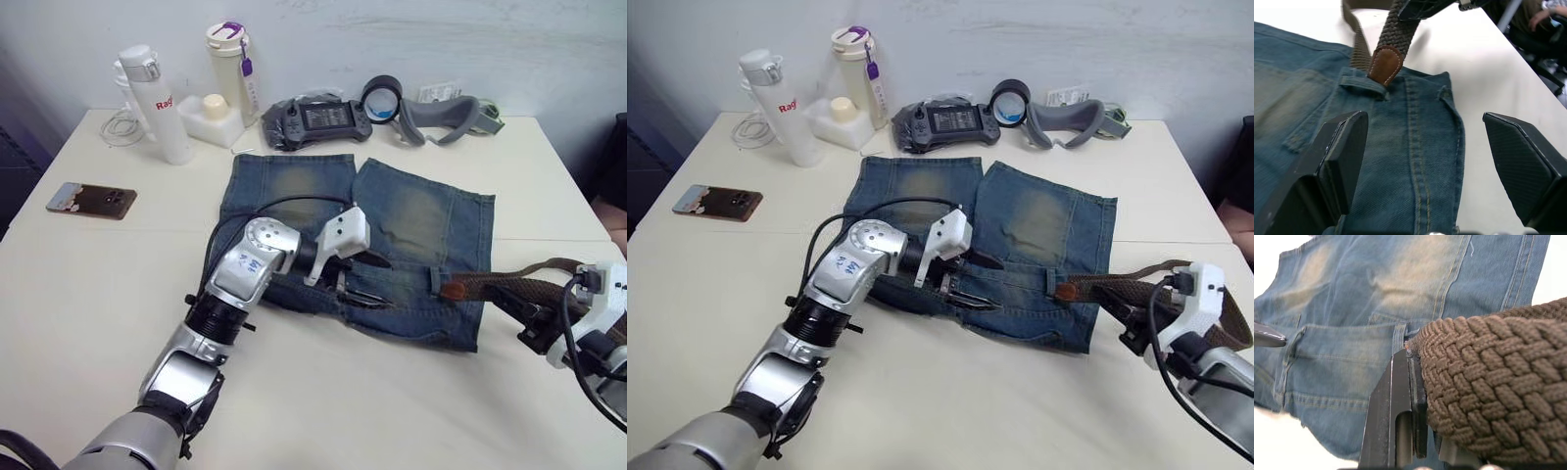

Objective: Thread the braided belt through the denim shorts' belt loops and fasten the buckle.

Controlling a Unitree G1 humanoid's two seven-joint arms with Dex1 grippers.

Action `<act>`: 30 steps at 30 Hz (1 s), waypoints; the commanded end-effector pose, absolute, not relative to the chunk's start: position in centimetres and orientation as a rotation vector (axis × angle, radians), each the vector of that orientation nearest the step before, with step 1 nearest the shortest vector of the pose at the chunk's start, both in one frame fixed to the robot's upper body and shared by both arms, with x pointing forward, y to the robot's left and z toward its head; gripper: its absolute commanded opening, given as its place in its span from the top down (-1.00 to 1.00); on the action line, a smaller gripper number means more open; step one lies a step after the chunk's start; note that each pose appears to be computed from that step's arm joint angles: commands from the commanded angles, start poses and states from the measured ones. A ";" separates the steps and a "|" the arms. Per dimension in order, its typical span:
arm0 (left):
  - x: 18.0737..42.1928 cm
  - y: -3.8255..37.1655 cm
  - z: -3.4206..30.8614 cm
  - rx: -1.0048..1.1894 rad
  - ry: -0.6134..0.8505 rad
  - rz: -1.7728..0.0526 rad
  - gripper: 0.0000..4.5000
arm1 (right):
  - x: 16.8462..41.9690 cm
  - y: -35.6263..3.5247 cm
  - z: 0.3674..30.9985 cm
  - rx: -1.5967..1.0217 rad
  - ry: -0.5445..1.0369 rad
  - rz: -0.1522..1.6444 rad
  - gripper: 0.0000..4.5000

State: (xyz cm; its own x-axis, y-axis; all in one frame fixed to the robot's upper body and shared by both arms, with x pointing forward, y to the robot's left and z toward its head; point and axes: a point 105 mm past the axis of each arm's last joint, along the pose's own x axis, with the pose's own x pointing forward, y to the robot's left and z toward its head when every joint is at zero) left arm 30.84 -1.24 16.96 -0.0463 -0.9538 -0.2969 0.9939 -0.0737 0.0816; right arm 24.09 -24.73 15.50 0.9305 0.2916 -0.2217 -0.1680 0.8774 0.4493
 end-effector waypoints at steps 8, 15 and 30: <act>29.8 -1.0 18.0 0.292 0.142 -1.616 -0.82 | 26.3 -23.3 14.8 0.495 0.260 0.342 1.00; 30.1 -0.7 17.8 0.333 0.150 -1.592 -0.82 | 27.7 -21.8 12.6 0.518 0.298 0.407 1.00; 30.7 -1.8 18.3 0.444 0.065 -1.558 -0.82 | 29.9 -17.4 12.4 0.465 0.291 0.581 1.00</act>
State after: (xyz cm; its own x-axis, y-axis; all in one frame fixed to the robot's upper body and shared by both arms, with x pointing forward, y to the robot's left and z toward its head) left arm 30.56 -1.10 16.76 0.0067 -0.9398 -0.3417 0.9888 -0.0446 0.1422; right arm 30.32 -18.35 11.68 0.8203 0.5477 -0.1647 -0.4085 0.7627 0.5014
